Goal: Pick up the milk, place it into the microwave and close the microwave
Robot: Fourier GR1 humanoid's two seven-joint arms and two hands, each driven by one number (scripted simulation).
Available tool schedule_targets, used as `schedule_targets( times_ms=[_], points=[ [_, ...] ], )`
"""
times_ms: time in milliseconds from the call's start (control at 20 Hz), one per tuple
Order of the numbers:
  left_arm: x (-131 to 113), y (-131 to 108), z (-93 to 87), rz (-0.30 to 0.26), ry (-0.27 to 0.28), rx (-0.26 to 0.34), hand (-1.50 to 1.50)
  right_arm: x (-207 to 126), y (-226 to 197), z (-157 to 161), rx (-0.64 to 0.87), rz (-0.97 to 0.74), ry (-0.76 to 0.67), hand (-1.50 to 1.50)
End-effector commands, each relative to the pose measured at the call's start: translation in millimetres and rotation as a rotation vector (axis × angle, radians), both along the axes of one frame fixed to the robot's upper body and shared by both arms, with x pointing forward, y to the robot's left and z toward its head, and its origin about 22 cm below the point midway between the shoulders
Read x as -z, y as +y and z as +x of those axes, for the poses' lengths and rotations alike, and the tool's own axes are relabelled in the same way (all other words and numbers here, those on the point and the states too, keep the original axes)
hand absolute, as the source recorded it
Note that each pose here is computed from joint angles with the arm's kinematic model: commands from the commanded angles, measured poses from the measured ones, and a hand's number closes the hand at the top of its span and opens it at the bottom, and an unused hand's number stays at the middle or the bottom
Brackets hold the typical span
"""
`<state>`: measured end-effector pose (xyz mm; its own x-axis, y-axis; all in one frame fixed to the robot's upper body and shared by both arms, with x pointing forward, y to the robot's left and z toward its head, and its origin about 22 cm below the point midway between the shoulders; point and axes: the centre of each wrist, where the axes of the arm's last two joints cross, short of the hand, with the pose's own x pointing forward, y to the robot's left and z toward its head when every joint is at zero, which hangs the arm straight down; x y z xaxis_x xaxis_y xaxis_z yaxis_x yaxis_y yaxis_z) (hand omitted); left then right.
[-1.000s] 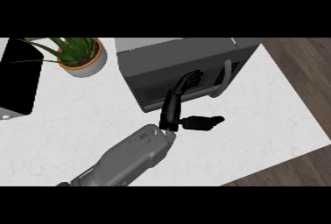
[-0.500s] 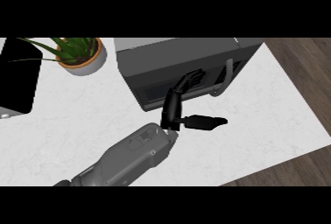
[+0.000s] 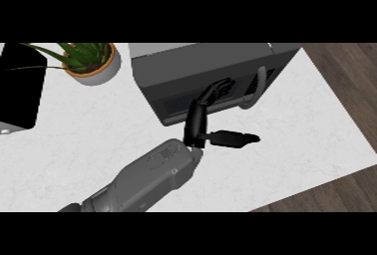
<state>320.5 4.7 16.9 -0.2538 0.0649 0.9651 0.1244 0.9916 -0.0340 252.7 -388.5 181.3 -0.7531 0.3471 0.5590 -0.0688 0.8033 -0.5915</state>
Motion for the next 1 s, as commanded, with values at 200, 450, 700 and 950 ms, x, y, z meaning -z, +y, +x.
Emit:
schedule_targets(
  times_ms=[200, 450, 700, 950],
  points=[
    [-13, 2, 19.6, -0.007, -0.010, -0.064, -1.50, 55, 18, 13, -0.177, 0.331, 0.187, -1.50],
    [-12, 1, 20.4, -0.010, -0.018, -0.058, -1.50, 55, 12, 20, -0.198, 0.354, 0.232, -1.50],
    [-13, 2, 22.9, -0.028, -0.017, -0.065, -1.50, 48, 3, 26, -0.219, 0.379, 0.245, -1.50],
    [-11, 4, 24.4, -0.031, -0.021, -0.078, -1.50, 45, -9, 30, -0.224, 0.398, 0.266, -1.50]
  ],
)
